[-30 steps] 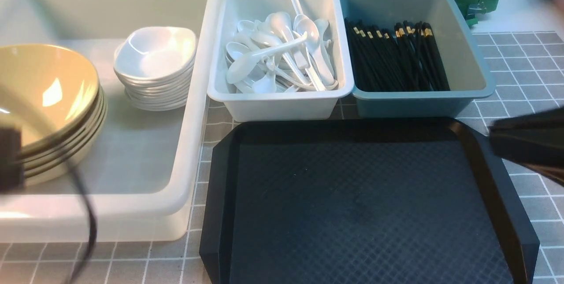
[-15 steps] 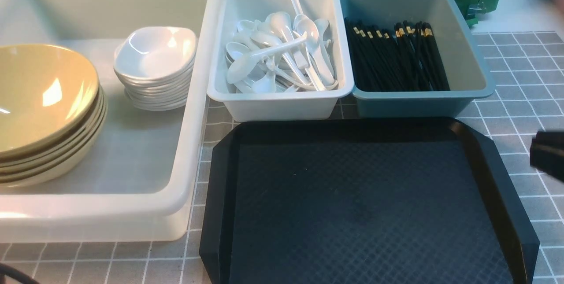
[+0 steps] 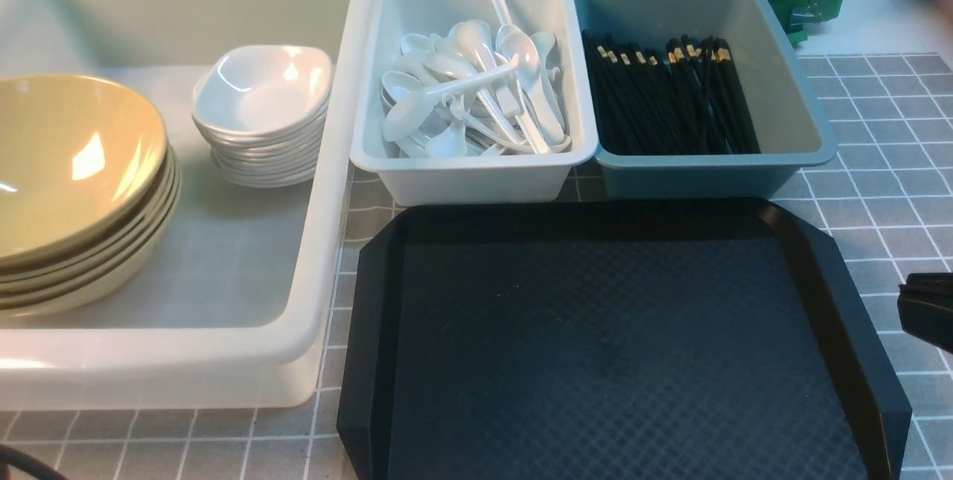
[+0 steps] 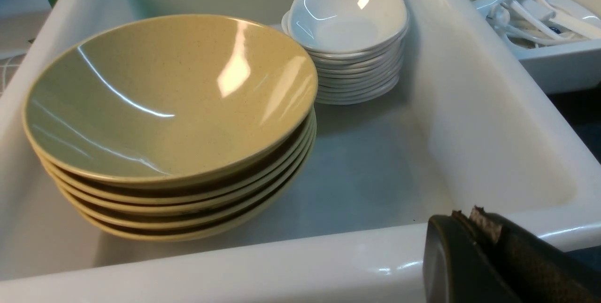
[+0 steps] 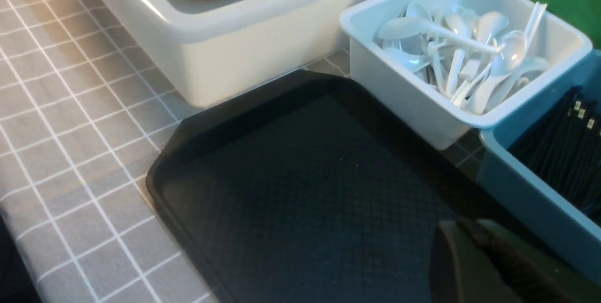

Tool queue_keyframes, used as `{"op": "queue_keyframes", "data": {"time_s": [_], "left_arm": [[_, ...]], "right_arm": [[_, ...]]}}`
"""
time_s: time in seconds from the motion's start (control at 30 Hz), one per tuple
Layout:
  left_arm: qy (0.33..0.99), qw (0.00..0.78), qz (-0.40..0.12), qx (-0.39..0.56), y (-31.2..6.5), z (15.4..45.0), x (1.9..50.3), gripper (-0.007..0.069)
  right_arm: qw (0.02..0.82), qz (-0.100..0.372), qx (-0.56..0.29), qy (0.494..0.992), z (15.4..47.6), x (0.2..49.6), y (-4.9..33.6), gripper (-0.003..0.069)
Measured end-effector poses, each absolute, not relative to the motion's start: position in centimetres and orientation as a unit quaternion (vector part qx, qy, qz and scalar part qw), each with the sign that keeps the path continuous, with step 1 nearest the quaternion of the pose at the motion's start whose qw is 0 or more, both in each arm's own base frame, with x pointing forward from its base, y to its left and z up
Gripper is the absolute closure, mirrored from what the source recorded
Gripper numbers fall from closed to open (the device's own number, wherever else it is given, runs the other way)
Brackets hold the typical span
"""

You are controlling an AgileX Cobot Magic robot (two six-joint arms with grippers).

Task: On grey table put chopsticks spoon bowls plates into blue grey white boxes.

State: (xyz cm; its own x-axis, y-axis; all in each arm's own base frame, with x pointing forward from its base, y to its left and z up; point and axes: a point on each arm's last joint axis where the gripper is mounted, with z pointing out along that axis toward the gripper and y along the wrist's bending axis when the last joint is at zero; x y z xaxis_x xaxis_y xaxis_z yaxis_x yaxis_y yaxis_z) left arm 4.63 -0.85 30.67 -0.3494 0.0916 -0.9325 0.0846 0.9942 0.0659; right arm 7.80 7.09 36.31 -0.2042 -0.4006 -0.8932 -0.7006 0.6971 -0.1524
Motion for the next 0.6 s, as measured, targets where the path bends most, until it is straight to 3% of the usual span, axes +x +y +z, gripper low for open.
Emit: {"op": "queue_keyframes", "data": {"time_s": [0.27,0.47,0.6], "left_arm": [[0.821,0.568,0.003,0.054,-0.8,30.7,4.6,0.0636],[0.821,0.568,0.003,0.054,-0.8,30.7,4.6,0.0636],[0.821,0.568,0.003,0.054,-0.8,30.7,4.6,0.0636]], "right_arm": [[0.567,0.166,-0.337,0.733,33.8,6.7,5.8,0.0614],[0.689,0.148,-0.206,0.679,30.2,6.4,3.5,0.0614],[0.711,0.119,-0.121,0.683,27.3,6.4,2.2,0.0614]]}}
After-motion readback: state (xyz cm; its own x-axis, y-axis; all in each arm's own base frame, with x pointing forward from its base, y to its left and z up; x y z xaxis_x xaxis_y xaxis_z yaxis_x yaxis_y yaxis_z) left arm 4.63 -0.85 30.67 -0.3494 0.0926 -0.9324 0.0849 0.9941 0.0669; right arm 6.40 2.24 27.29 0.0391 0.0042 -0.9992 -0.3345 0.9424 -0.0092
